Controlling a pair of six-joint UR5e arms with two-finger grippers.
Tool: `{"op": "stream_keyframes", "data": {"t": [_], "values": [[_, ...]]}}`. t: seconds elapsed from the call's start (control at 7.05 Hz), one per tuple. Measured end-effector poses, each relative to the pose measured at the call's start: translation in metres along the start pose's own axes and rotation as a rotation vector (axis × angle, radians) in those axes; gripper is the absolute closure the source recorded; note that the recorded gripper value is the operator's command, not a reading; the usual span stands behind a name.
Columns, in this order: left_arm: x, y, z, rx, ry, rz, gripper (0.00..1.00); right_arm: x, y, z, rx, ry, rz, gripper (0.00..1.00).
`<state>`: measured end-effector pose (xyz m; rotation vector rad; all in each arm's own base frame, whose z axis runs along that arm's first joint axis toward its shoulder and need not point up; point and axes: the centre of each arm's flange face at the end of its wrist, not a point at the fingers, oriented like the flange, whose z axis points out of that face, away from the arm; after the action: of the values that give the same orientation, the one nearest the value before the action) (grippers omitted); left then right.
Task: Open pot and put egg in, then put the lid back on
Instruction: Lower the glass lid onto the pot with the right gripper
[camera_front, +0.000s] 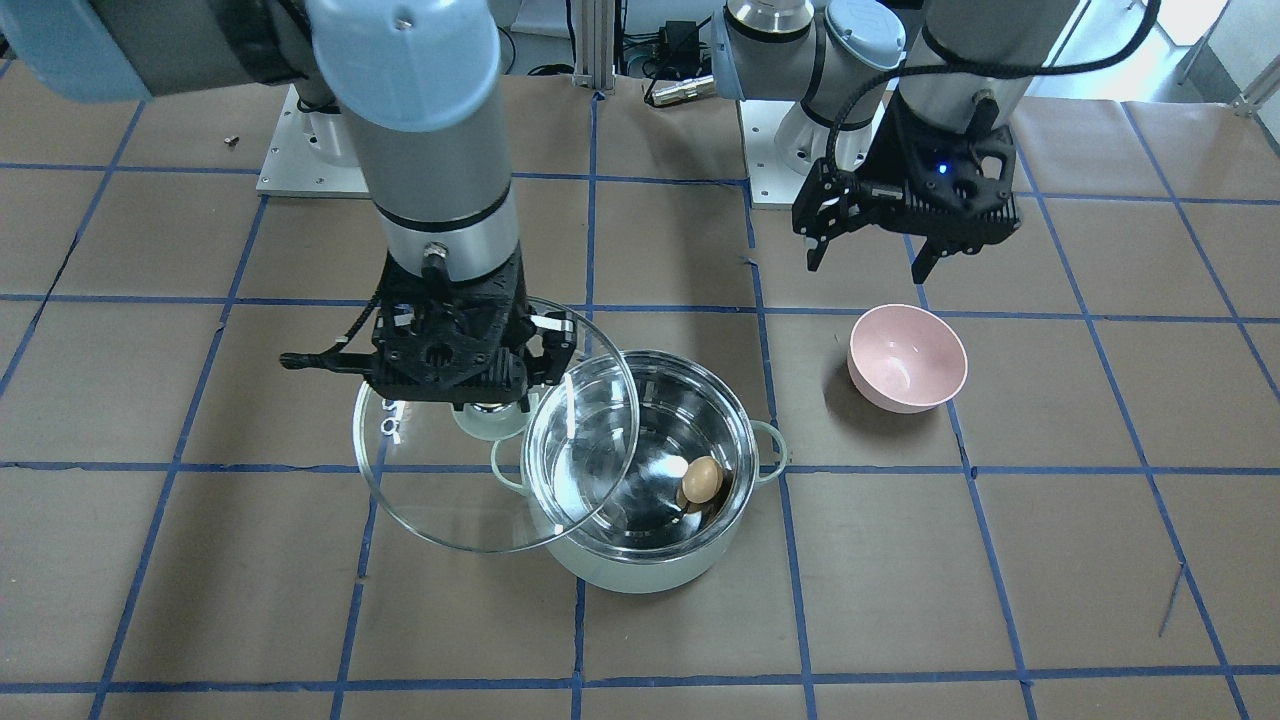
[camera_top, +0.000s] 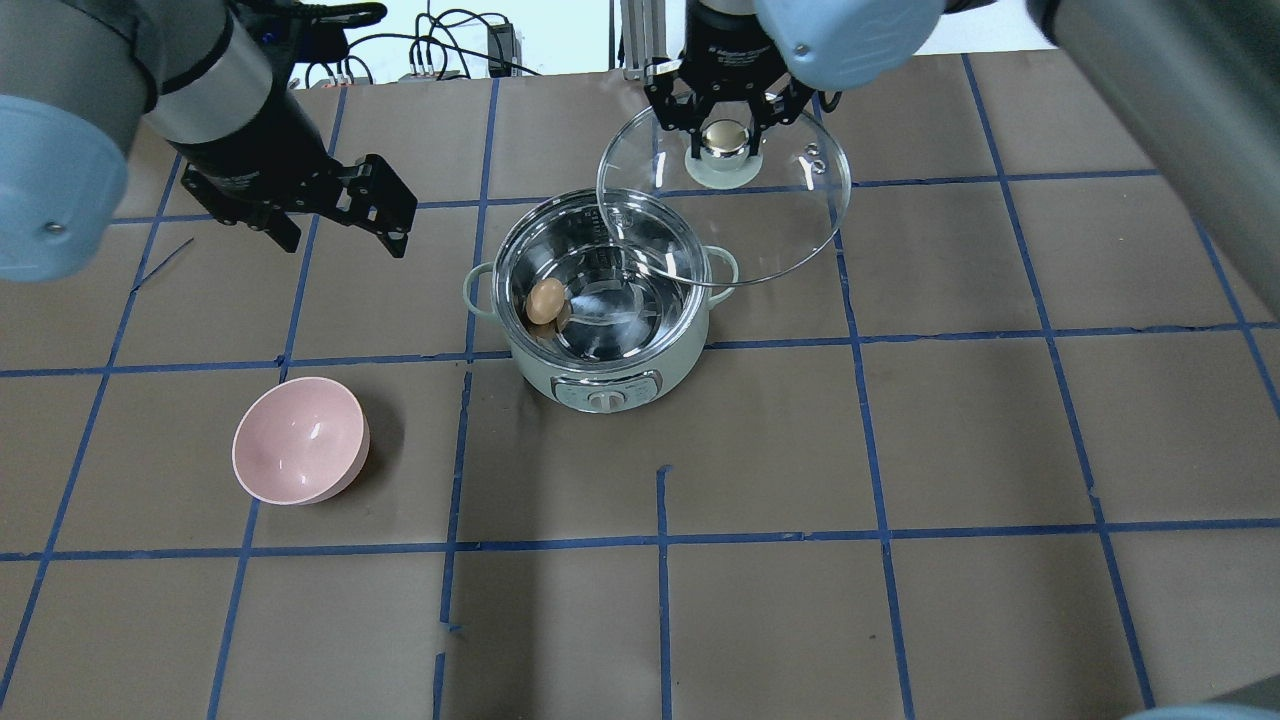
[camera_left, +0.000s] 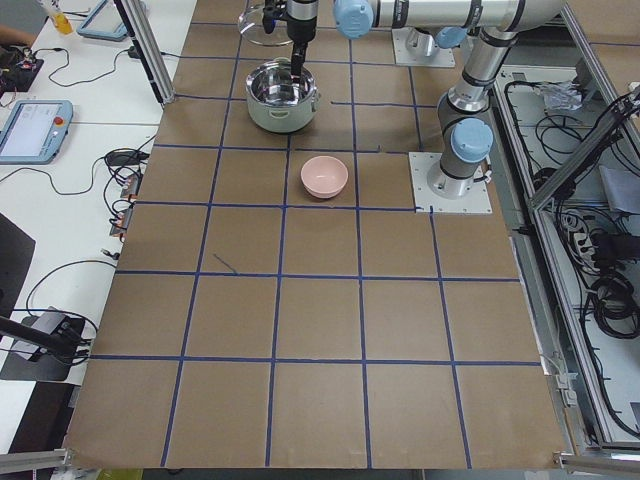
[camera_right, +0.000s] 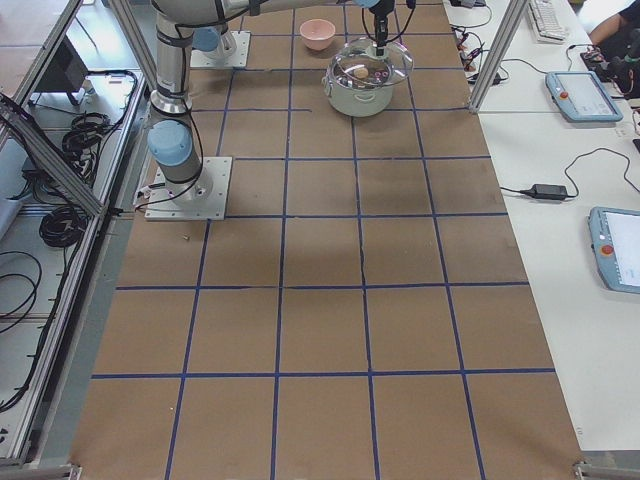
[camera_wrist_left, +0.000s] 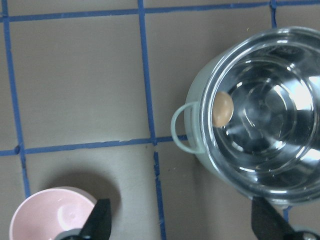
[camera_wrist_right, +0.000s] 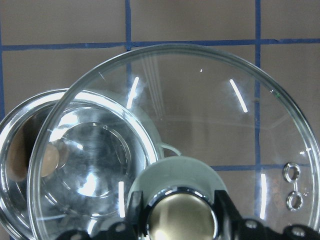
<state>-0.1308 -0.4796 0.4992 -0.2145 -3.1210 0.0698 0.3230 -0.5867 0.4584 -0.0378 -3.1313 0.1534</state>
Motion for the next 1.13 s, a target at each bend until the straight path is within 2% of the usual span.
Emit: {"op": "stream_keyframes", "data": {"t": [0.14,0.43,0.71,1.13], "values": [[0.0,0.009,-0.014,-0.025,0.0,0.027,0.02,-0.033,0.011,0.013,0.004,0.0,0.024,0.94],[-0.002,0.011,-0.016,-0.033,0.0,0.066,0.0,-0.083,0.025,0.039,0.03,-0.015,0.058,0.93],[-0.004,0.009,-0.021,0.009,-0.012,0.079,0.0,-0.104,0.032,0.057,0.035,-0.027,0.05,0.93],[-0.01,0.012,-0.032,0.033,-0.024,0.057,0.0,-0.11,0.037,0.07,0.045,-0.037,0.032,0.92]]}}
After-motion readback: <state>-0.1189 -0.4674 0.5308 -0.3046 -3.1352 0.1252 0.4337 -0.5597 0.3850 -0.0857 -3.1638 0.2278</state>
